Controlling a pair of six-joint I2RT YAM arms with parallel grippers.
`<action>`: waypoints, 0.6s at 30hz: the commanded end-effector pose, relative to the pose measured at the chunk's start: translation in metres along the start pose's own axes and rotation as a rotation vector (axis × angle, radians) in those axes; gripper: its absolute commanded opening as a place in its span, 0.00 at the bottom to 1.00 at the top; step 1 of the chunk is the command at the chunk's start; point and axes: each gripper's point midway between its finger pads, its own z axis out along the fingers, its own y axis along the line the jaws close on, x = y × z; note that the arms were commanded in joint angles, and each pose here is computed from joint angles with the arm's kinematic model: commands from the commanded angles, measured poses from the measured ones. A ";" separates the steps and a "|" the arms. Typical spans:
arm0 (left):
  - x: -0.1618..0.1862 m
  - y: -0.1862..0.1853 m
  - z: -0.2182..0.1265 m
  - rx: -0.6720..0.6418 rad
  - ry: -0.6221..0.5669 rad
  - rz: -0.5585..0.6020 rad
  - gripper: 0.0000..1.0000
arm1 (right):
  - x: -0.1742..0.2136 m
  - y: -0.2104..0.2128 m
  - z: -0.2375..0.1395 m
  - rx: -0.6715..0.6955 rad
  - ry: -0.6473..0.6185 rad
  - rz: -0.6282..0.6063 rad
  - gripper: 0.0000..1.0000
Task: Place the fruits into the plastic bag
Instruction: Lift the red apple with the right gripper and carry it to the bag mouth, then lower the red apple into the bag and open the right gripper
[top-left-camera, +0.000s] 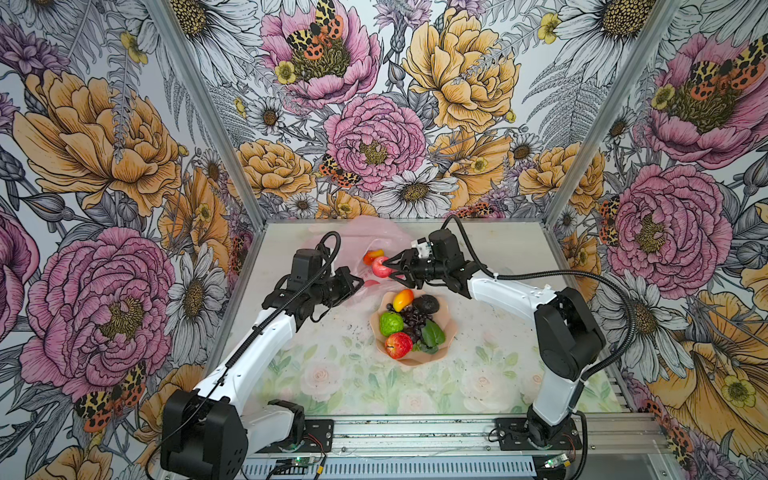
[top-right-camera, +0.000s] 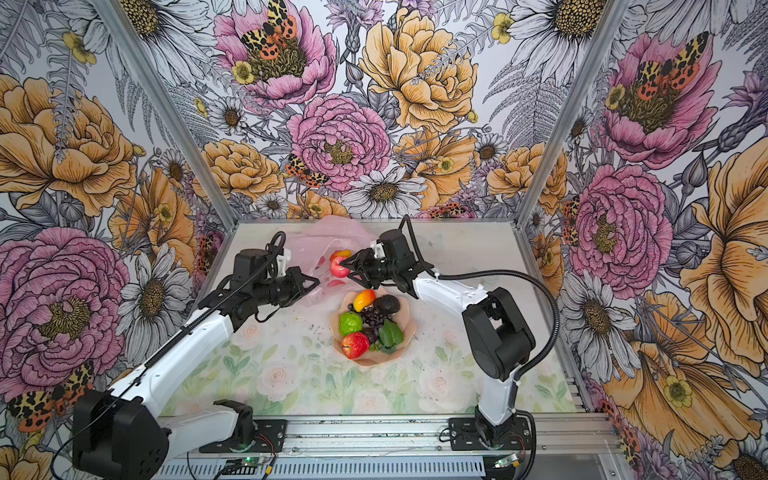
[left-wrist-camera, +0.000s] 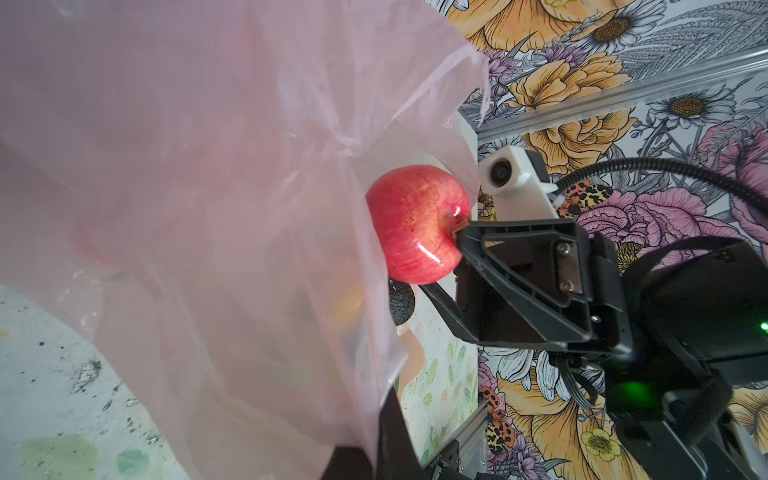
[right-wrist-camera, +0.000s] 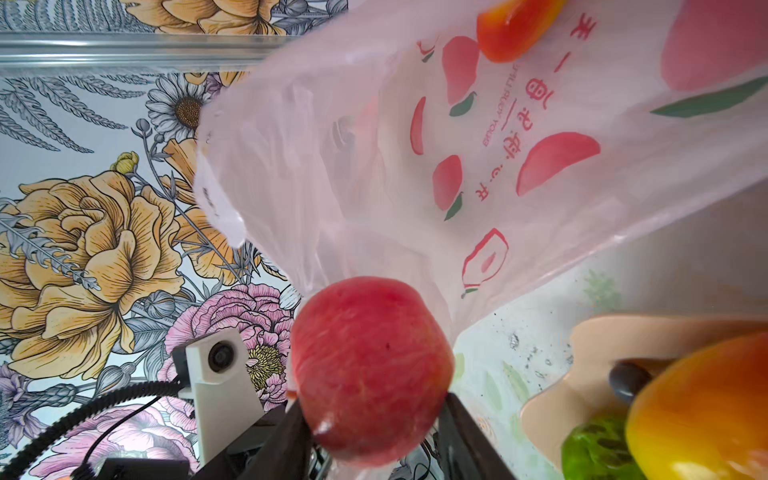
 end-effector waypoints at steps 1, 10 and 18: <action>-0.009 -0.020 -0.002 0.053 -0.011 0.014 0.00 | -0.006 0.005 0.019 0.012 0.002 -0.032 0.49; -0.012 -0.023 -0.002 0.059 -0.004 0.018 0.00 | -0.025 0.005 0.069 0.016 0.011 0.003 0.49; -0.018 -0.027 0.003 0.068 0.009 0.022 0.00 | -0.045 -0.011 0.108 0.048 0.000 0.056 0.49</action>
